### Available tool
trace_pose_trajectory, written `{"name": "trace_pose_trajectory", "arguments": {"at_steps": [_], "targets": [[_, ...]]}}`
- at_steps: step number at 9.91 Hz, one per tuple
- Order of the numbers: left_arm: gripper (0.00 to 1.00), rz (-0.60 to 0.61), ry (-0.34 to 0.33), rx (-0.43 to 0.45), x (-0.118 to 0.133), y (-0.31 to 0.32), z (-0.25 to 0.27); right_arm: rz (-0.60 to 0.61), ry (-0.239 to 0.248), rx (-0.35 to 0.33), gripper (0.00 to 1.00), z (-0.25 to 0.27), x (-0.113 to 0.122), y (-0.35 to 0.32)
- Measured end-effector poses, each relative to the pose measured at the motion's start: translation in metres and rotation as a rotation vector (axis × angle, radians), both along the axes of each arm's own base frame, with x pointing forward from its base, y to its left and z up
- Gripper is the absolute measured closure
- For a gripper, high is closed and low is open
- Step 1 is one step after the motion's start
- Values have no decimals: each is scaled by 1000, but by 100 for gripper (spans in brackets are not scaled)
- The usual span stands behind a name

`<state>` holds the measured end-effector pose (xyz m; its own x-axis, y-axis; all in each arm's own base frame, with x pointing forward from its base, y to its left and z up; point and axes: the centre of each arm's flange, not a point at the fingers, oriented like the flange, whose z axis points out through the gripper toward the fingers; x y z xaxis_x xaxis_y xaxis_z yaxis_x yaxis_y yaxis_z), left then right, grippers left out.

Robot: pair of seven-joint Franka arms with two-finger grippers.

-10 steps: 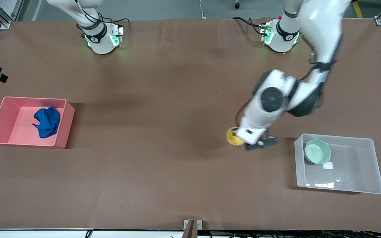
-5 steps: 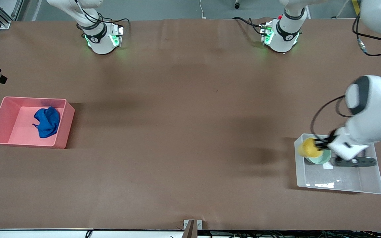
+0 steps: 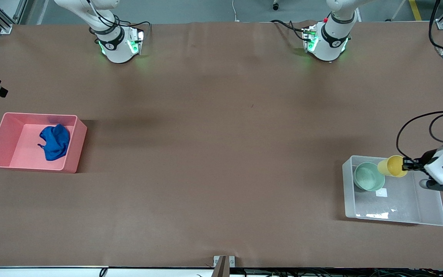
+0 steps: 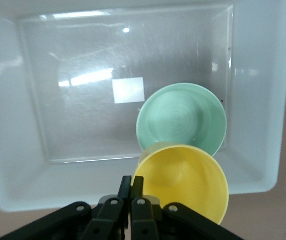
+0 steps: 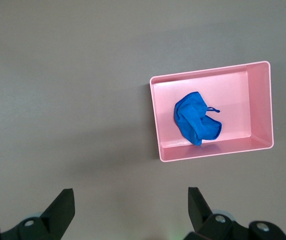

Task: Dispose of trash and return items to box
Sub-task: 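Lower the yellow cup into the green bowl and open the left gripper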

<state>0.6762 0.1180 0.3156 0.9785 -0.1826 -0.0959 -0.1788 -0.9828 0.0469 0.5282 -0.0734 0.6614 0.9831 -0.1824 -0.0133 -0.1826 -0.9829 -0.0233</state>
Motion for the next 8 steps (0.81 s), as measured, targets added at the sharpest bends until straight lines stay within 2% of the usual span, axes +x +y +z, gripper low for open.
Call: {"name": "trace_pose_trajectory", "arguments": {"at_steps": [3,8], "targets": [[97,-9,10,-25,3,-8,-46,-1,-1,0,0,0,0,0],[97,-11,-19,-27,7,-10,-49,-1,-1,0,0,0,0,-1]]}}
